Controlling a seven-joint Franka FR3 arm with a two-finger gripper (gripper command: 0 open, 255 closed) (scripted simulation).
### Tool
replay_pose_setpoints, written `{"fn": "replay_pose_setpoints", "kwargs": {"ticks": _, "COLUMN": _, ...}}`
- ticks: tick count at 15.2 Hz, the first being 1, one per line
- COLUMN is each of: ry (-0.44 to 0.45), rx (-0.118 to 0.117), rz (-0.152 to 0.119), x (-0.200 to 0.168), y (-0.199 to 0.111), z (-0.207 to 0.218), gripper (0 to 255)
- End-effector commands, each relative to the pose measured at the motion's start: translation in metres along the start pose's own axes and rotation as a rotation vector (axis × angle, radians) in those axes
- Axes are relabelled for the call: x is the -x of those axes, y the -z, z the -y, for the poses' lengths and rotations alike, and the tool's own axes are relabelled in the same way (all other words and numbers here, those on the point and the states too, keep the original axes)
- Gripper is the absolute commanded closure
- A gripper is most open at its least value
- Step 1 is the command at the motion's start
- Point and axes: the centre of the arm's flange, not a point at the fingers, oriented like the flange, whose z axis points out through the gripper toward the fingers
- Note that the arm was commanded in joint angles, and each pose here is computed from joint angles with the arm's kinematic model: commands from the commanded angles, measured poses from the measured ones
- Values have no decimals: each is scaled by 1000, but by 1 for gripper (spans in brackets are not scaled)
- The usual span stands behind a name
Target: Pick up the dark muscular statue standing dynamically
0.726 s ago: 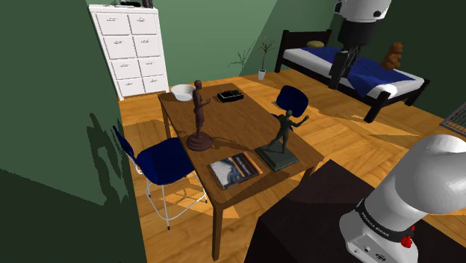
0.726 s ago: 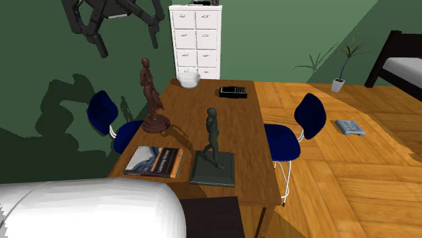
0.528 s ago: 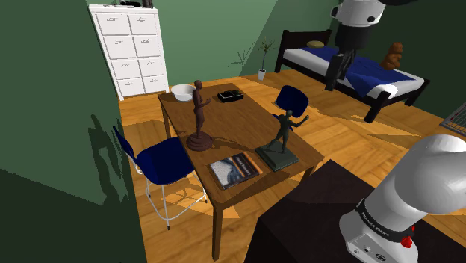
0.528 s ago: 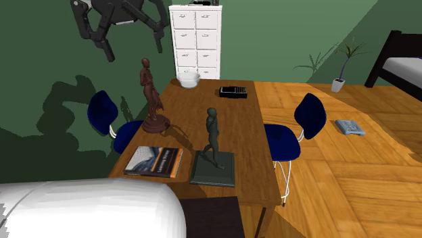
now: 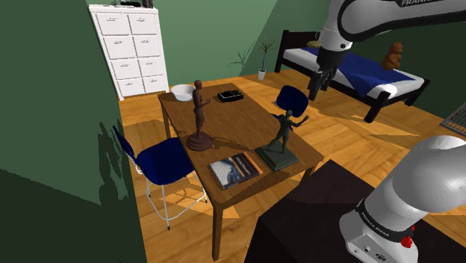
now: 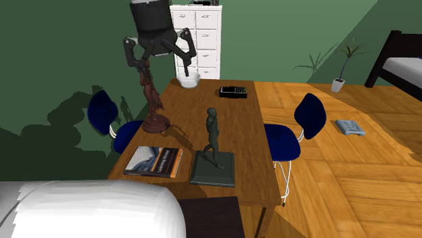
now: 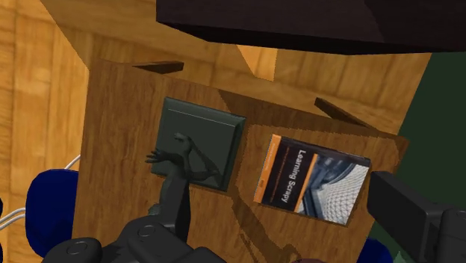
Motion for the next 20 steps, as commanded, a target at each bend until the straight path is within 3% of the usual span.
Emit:
{"fn": "replay_pose_setpoints", "kwargs": {"ticks": 1, "ry": -12, "rx": -2, "rz": -11, "x": -14, "y": -19, "z": -12, "gripper": 0}}
{"fn": "replay_pose_setpoints", "kwargs": {"ticks": 20, "ry": -121, "rx": -27, "rz": -87, "x": -129, "y": -192, "z": -121, "gripper": 0}}
